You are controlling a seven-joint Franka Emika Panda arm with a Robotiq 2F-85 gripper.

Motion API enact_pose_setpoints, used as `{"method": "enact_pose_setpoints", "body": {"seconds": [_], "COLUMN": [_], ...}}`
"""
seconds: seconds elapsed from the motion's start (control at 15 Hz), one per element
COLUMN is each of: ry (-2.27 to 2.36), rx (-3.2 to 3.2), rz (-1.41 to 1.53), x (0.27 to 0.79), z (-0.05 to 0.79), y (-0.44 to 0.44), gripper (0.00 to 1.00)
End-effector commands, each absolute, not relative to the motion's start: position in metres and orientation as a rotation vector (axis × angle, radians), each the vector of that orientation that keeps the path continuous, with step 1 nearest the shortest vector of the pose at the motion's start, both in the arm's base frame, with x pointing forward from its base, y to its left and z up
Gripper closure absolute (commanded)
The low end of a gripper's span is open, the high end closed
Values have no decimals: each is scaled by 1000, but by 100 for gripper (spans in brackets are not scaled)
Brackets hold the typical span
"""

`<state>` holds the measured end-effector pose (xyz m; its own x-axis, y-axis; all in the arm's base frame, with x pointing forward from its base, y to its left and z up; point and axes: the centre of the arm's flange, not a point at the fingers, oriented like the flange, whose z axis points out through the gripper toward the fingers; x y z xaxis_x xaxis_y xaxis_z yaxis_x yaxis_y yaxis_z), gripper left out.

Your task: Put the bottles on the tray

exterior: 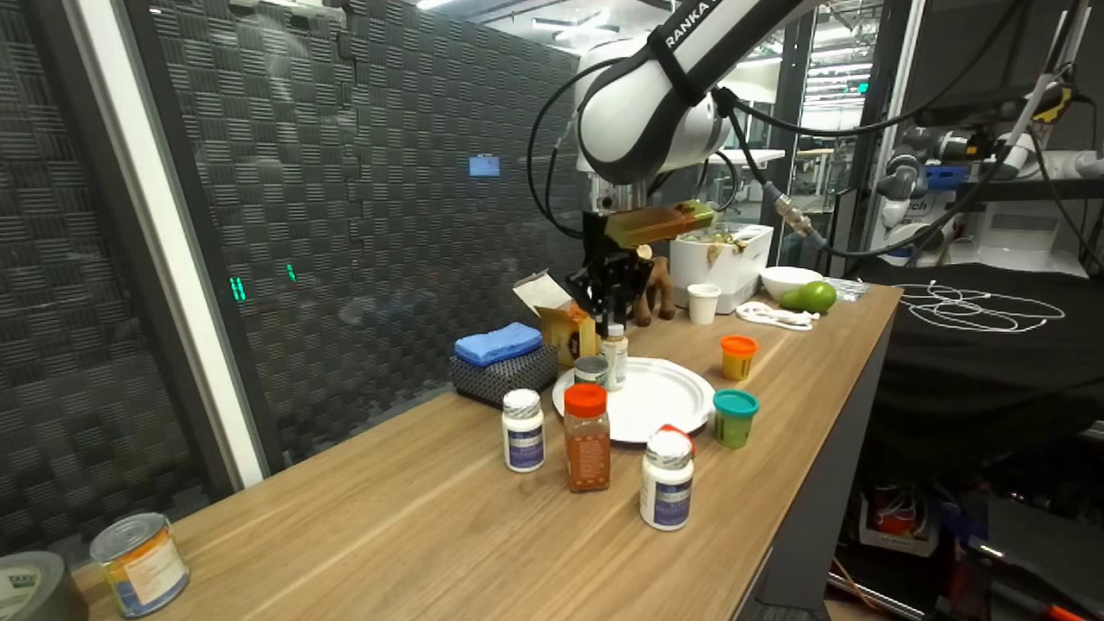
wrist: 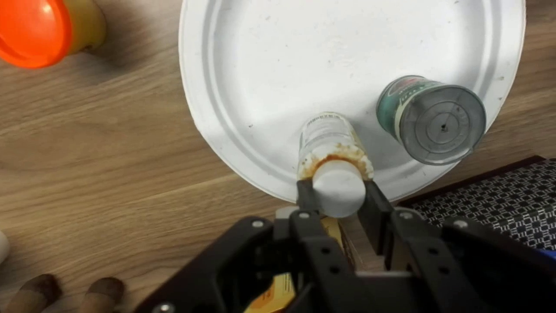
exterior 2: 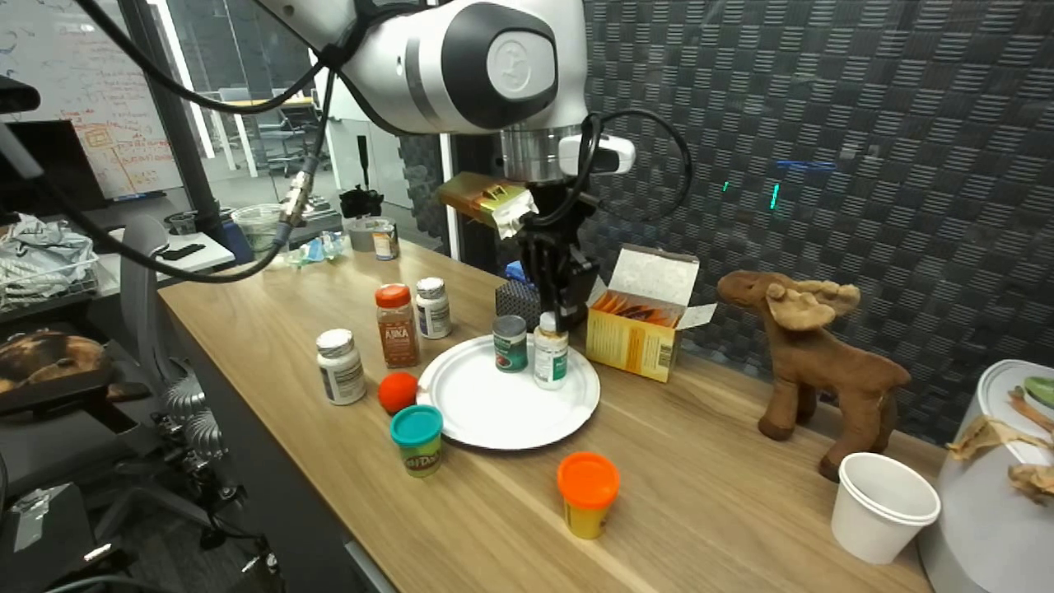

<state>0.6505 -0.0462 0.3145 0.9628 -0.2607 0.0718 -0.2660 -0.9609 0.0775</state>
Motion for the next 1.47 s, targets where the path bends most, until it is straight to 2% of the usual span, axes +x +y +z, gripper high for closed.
{"method": "enact_pose_setpoints", "body": {"seconds": [0.0, 0.07, 0.4, 0.47, 0.93, 1.4], "ry": [-415, -411, -489, -527, -743, -804], "rx": [3045, 3035, 2940, 2923, 2955, 2997], "rz": [87, 88, 166, 189, 161, 168], "x": [658, 656, 621, 608, 534, 532], "z": [320, 322, 356, 364, 345, 292], "y": [-42, -44, -79, -93, -178, -192], "gripper": [44, 43, 5, 1, 0, 0]}}
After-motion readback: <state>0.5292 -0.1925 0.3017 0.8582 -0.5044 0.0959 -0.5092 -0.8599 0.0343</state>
